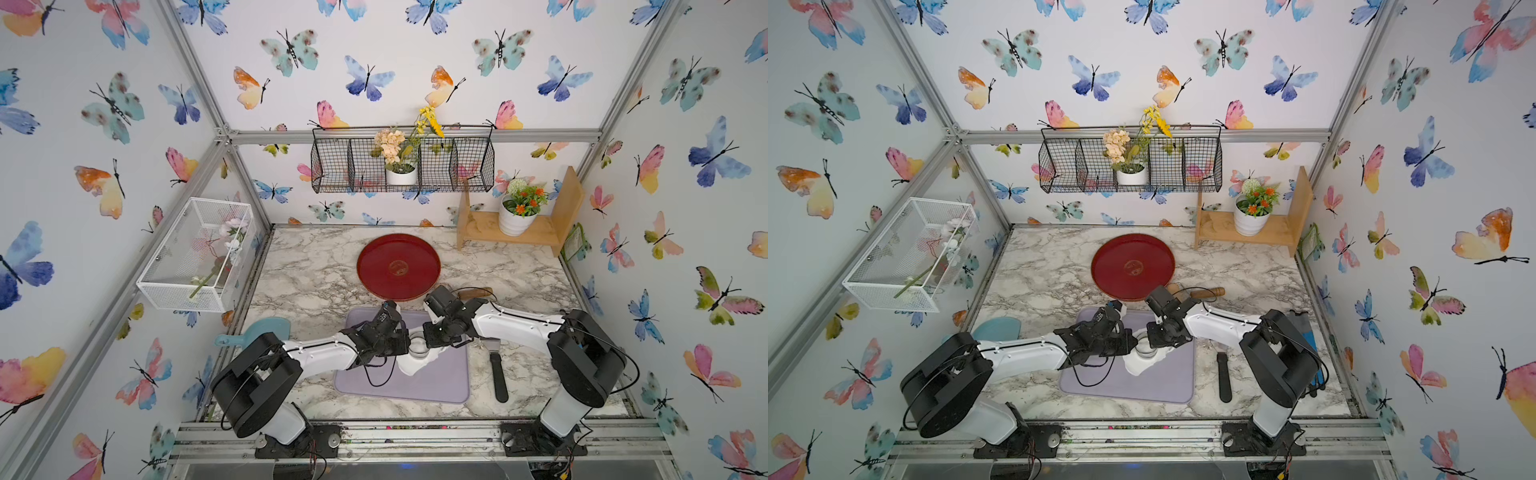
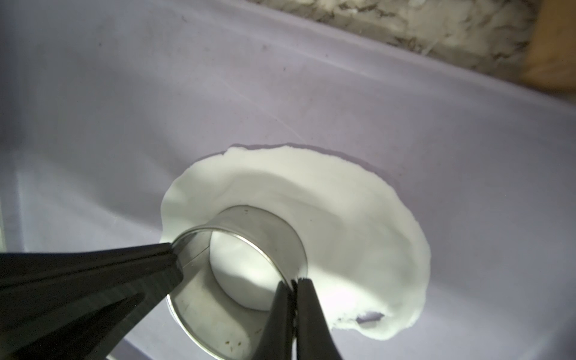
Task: Roll out the dumpling wrappers from the dough
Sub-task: Press the dumpling wrapper on the work surface.
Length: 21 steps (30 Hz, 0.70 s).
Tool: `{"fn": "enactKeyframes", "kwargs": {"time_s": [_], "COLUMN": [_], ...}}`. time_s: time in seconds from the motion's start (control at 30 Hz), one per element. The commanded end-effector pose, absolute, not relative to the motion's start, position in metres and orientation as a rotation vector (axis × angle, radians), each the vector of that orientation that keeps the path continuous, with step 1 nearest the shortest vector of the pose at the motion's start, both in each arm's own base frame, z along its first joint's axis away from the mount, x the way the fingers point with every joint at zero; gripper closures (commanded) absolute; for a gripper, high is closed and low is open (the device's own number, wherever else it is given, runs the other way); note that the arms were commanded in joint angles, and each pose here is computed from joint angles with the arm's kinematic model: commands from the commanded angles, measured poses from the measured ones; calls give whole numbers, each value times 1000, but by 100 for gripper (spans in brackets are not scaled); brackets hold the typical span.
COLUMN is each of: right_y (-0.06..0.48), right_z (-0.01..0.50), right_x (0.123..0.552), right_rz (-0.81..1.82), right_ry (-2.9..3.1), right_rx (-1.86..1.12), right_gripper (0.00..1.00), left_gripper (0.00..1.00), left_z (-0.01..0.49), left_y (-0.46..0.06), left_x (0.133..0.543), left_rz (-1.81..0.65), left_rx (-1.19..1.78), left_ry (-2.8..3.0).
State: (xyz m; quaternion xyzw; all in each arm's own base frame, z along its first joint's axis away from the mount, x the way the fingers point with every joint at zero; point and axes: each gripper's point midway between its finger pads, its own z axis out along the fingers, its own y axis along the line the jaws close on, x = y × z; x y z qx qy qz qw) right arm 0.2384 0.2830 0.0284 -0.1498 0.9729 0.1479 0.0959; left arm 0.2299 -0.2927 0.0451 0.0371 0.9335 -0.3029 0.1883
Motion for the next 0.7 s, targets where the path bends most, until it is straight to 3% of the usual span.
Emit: {"fn": "enactKeyframes", "kwargs": {"time_s": [0.0, 0.37, 0.67], "right_y": [274, 277, 257], "right_z": [-29, -31, -35], "right_x": [235, 239, 204], "right_rz": [301, 289, 322], "right_ry": [2942, 2944, 3065], "right_rx": [-527, -554, -458], "right_gripper": [98, 98, 98], "left_gripper": [100, 100, 100], "left_z": [-18, -15, -6], "left_y": [-251, -251, -274], "left_x": [177, 176, 191], "left_rz": [-594, -592, -587], "left_rx": [173, 181, 355], "left_ry": [2880, 2873, 2884]}}
